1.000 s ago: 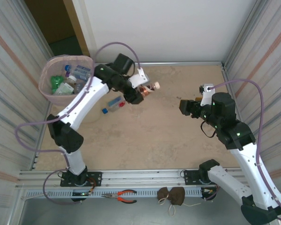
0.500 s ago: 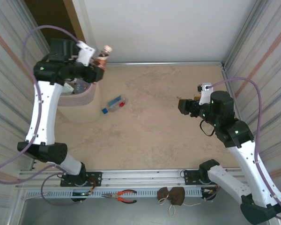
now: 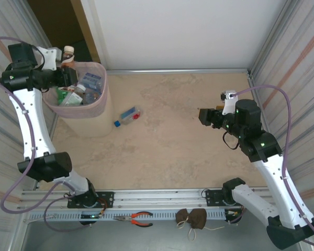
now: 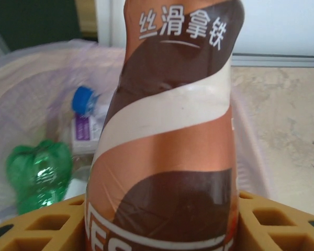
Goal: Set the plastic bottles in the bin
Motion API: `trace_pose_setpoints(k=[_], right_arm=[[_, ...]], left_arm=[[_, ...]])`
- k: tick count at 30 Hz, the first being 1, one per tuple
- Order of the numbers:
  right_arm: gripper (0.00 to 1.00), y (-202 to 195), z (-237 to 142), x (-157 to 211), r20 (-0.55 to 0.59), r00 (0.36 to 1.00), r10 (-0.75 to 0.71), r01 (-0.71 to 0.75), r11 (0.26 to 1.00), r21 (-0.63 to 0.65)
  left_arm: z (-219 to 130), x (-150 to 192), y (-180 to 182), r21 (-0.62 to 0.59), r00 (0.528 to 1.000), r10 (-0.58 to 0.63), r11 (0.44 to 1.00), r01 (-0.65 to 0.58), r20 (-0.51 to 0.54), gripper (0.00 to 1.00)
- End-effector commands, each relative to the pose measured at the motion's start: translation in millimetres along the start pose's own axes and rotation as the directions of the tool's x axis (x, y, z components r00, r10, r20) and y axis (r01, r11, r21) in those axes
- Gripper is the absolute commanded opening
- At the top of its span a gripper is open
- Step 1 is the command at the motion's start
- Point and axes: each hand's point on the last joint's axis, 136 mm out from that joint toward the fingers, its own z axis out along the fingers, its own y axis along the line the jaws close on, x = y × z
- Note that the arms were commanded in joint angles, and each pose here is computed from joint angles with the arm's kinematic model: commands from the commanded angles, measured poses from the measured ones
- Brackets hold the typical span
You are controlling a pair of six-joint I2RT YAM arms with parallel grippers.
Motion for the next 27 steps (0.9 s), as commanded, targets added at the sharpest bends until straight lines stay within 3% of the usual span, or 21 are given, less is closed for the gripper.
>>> trace_pose_setpoints(k=[1,14,19,27], right_arm=[[0.77,1.7,6.6,0.8,0.001,1.0,-0.014,0.014,1.0,-0.024],[0.77,-2.0,11.4,6.4,-0.01,1.0,-0.002,0.002,1.0,-0.021],[0.77,-2.6,10.7,6.1,-0.008,1.0,0.0,0.0,1.0,-0.021],[0.77,-0.6,9.5,3.0,-0.003,1.0,-0.001,0.0,1.0,-0.03]], left_arm=[[10.6,14.9,22.1,-0.049,0.995,-0.075,0.996,0.071,-0.068,0.54],[62.2,52.5,74.3,-0.172,0.959,-0.174,0.976,0.137,-0.223,0.59],[54.0,59.7,75.8,-0.206,0.959,-0.164,0.972,0.117,-0.231,0.66],[23.7,35.9,64.8,-0.212,0.984,-0.119,0.973,0.09,-0.131,0.8]])
